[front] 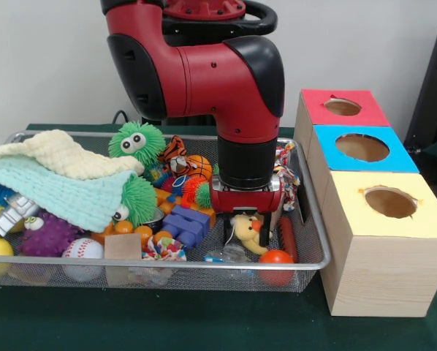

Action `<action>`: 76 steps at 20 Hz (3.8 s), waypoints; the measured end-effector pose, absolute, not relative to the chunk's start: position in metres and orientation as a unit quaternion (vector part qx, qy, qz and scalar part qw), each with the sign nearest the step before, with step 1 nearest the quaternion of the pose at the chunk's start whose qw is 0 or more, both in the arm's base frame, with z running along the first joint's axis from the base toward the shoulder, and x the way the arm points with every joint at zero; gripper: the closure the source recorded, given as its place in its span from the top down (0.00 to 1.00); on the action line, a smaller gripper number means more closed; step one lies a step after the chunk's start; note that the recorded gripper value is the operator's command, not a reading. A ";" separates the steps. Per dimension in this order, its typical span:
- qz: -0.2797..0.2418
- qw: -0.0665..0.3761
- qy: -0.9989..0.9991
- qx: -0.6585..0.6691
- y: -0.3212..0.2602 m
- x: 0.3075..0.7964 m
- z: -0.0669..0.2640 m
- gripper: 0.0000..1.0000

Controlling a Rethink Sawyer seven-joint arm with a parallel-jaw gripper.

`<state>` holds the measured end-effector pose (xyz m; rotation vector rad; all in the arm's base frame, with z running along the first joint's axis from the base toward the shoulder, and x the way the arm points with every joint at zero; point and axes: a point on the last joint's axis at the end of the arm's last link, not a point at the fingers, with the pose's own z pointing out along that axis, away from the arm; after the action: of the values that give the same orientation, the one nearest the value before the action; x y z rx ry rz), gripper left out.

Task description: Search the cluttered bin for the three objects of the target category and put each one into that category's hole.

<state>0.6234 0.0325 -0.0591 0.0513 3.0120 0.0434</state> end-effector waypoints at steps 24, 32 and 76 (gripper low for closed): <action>0.015 0.069 0.997 0.019 0.030 0.626 -0.056 0.00; 0.014 0.073 0.997 0.026 0.018 0.626 -0.043 0.00; -0.076 -0.044 0.993 0.078 -0.075 0.586 0.107 0.00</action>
<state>0.5865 -0.0747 0.1068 0.2505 3.2101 -0.2461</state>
